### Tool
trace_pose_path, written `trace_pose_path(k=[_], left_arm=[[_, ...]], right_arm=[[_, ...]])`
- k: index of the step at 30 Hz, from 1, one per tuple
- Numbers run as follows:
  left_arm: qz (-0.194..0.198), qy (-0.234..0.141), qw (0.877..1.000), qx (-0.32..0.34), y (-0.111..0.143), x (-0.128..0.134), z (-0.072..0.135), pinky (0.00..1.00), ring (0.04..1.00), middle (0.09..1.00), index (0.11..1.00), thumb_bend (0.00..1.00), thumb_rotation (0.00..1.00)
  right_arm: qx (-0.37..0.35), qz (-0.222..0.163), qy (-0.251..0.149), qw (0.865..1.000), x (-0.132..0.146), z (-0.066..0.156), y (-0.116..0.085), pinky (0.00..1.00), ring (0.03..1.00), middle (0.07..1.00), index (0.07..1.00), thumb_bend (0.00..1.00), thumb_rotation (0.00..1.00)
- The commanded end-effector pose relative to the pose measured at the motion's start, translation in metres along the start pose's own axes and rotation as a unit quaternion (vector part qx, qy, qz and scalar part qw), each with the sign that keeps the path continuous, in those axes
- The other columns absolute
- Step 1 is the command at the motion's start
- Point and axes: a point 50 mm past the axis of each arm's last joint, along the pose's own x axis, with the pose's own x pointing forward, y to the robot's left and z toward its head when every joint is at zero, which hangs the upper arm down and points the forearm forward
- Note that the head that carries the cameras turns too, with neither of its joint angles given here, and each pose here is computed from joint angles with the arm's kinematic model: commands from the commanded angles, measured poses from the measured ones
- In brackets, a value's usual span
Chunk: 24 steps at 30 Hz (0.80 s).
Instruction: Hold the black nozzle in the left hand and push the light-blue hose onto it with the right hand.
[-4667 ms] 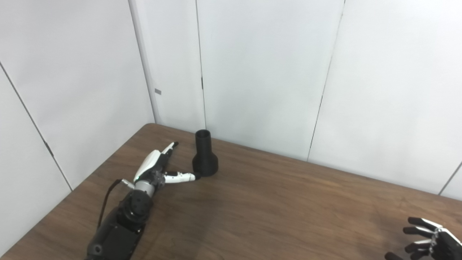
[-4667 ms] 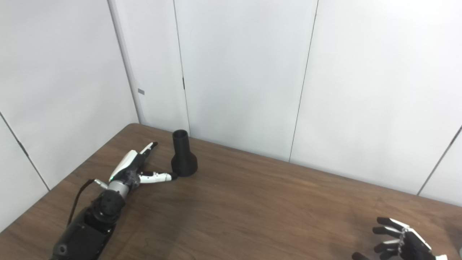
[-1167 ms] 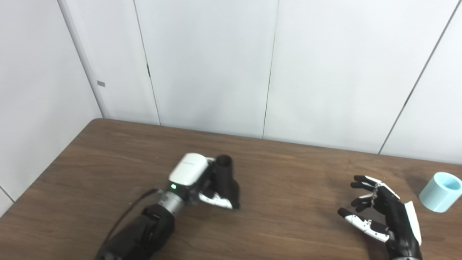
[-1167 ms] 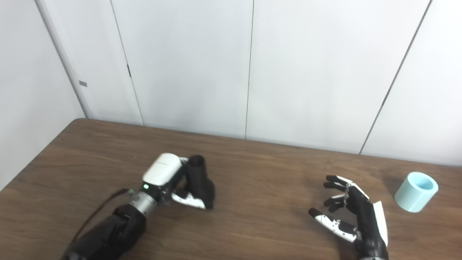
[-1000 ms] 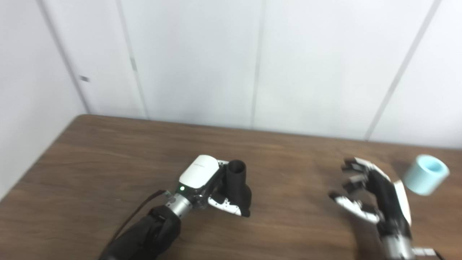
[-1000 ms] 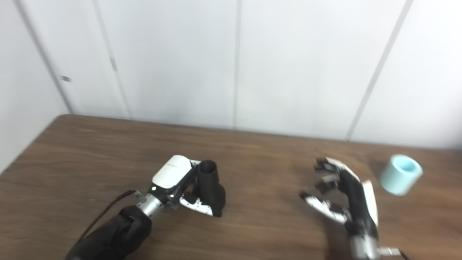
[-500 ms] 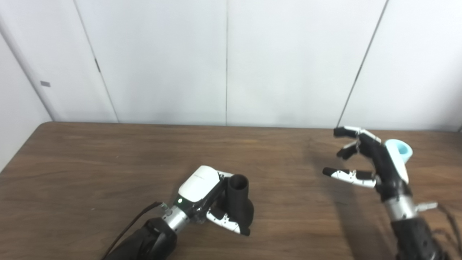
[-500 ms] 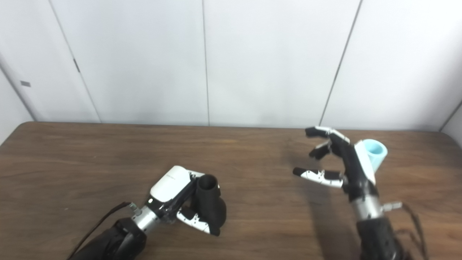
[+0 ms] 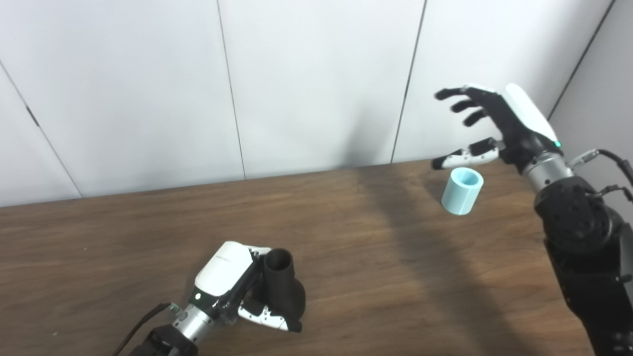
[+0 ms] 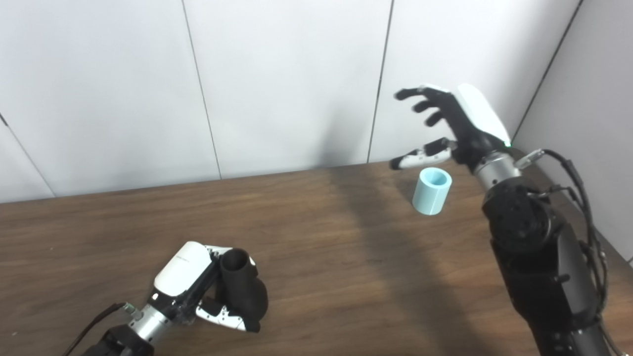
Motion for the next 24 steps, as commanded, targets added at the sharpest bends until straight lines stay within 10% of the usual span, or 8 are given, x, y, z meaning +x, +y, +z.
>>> trace_pose_path(k=[1, 10, 24], left_arm=[[-0.101, 0.043, 0.994, 0.012, -0.038, -0.045, -0.018, 0.33, 0.41, 0.475, 0.482, 0.53, 0.0], [-0.115, 0.045, 0.992, 0.016, -0.035, -0.047, -0.022, 0.35, 0.419, 0.476, 0.483, 0.53, 0.0], [-0.119, 0.041, 0.992, 0.014, -0.034, -0.053, -0.02, 0.34, 0.412, 0.476, 0.483, 0.53, 0.0]], right_arm=[[-0.024, -0.035, -0.005, 0.999, 0.009, 0.002, -0.025, 0.64, 0.801, 0.854, 0.8, 0.84, 0.11], [-0.029, 0.001, 0.032, 0.999, 0.024, -0.025, -0.026, 0.65, 0.824, 0.881, 0.825, 0.9, 0.24], [0.031, 0.063, 0.102, 0.992, 0.045, -0.062, 0.016, 0.85, 0.926, 0.936, 0.887, 0.84, 0.08]])
